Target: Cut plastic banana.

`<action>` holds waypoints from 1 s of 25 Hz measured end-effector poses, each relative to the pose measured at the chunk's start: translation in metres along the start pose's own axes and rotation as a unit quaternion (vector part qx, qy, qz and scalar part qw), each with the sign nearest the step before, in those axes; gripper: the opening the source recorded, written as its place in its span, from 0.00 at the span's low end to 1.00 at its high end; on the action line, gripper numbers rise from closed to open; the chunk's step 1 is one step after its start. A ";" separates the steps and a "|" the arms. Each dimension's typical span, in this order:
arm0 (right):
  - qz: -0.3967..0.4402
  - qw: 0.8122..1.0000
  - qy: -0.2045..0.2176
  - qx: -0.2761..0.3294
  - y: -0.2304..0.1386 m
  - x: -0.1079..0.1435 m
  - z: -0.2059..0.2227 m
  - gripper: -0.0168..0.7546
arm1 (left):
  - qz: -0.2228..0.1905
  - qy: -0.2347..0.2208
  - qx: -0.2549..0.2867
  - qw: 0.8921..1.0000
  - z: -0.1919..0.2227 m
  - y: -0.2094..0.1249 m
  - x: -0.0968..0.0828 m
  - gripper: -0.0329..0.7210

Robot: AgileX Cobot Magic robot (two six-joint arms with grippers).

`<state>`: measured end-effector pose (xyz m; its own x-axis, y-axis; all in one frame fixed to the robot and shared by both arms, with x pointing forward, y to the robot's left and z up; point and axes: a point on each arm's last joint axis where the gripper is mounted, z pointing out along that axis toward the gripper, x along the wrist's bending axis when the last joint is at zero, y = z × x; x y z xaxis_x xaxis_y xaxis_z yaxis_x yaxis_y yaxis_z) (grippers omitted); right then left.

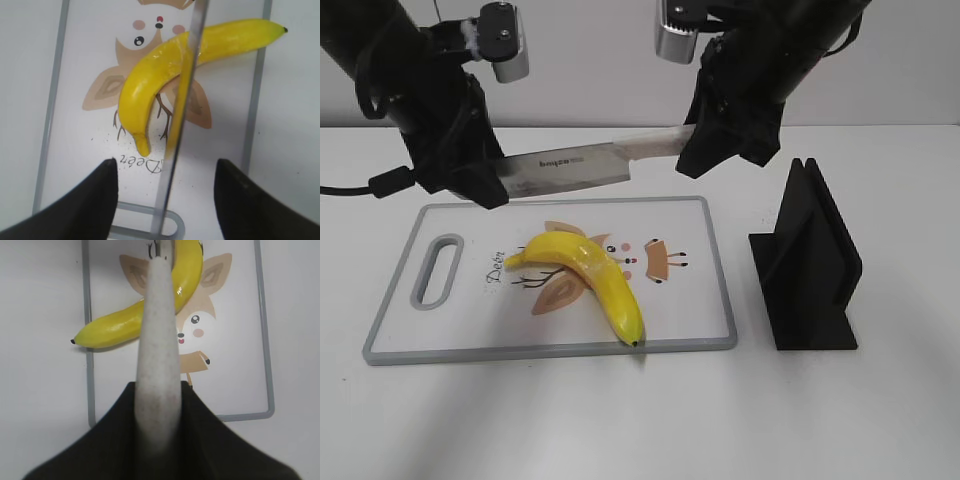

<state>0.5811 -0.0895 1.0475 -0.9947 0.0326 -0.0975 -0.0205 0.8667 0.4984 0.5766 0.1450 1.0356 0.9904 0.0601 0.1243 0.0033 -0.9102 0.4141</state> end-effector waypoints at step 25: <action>0.035 0.996 0.039 0.069 -0.035 -0.016 0.046 0.24 | 0.003 -0.023 0.020 1.000 0.040 0.007 0.000 0.02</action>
<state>0.6025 -0.0976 0.9915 -0.9982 0.0604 0.0030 0.0570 0.9239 0.3784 0.5821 0.1223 1.0021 0.9957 0.0361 0.0856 0.0011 -0.9260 0.3776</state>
